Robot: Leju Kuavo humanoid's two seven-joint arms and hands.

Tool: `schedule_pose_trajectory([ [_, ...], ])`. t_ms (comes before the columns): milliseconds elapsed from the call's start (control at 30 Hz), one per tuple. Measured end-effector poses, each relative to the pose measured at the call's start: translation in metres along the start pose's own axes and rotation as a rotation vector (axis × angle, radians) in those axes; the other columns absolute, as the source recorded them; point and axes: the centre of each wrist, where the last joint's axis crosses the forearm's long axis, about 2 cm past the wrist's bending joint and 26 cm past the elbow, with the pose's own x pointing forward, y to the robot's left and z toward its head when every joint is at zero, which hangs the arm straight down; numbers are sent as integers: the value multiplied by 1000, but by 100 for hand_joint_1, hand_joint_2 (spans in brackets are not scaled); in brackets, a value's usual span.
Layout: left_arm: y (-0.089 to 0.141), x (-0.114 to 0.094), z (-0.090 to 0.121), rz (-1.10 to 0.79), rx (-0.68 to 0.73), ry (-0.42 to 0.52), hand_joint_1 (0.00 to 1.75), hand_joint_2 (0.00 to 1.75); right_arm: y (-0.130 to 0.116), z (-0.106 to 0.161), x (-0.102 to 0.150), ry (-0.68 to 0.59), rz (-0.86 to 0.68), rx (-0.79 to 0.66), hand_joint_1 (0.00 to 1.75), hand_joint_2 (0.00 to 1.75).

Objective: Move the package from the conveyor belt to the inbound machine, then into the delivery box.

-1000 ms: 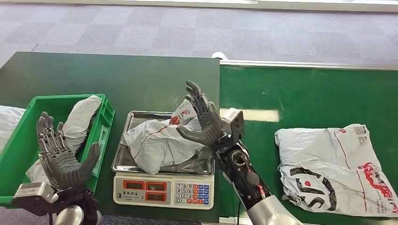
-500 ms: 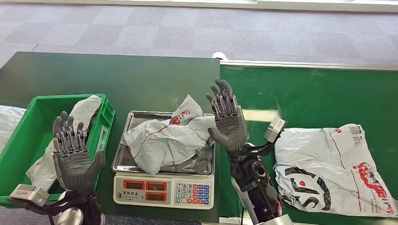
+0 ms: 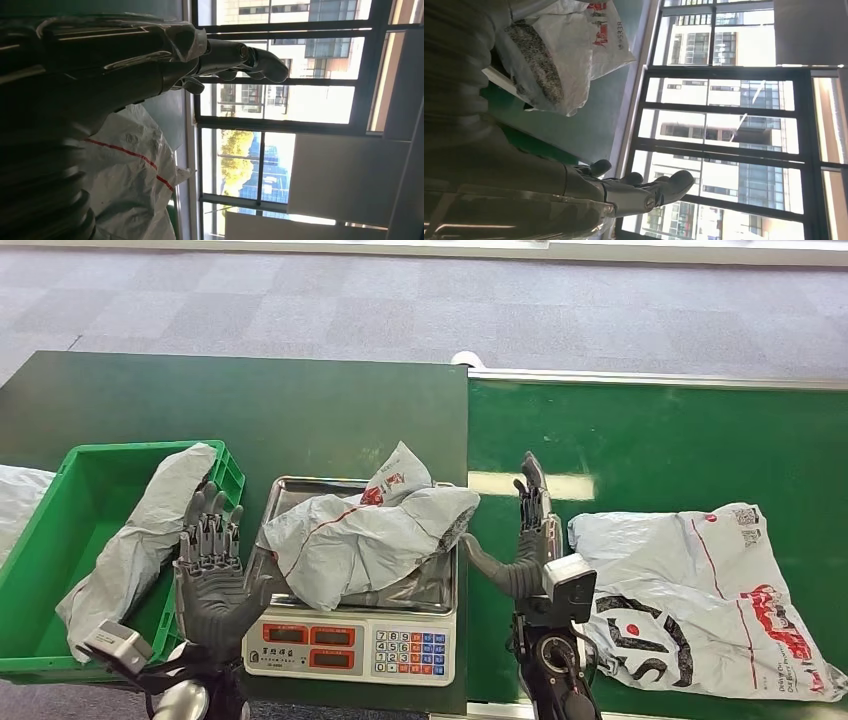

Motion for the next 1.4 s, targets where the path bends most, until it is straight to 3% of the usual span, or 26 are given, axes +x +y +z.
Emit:
schedule_pose_trajectory([
  [300, -10, -17, -13, -204, -150, 87, 0, 175, -1, 22, 1, 14, 1, -53, 0, 175],
  [533, -9, -19, -24, -365, -242, 83, 0, 175, -1, 32, 1, 23, 9, -65, 0, 175],
  [733, -10, -21, -31, -390, -308, 114, 0, 175, -2, 33, 3, 23, 23, -63, 0, 175],
  [1100, -6, -24, -29, -421, -361, 152, 0, 175, -3, 33, 3, 45, 40, -53, 0, 175],
  [1400, -6, -33, -17, -481, -568, 296, 0, 175, -2, 37, 3, 60, 37, -37, 0, 175],
])
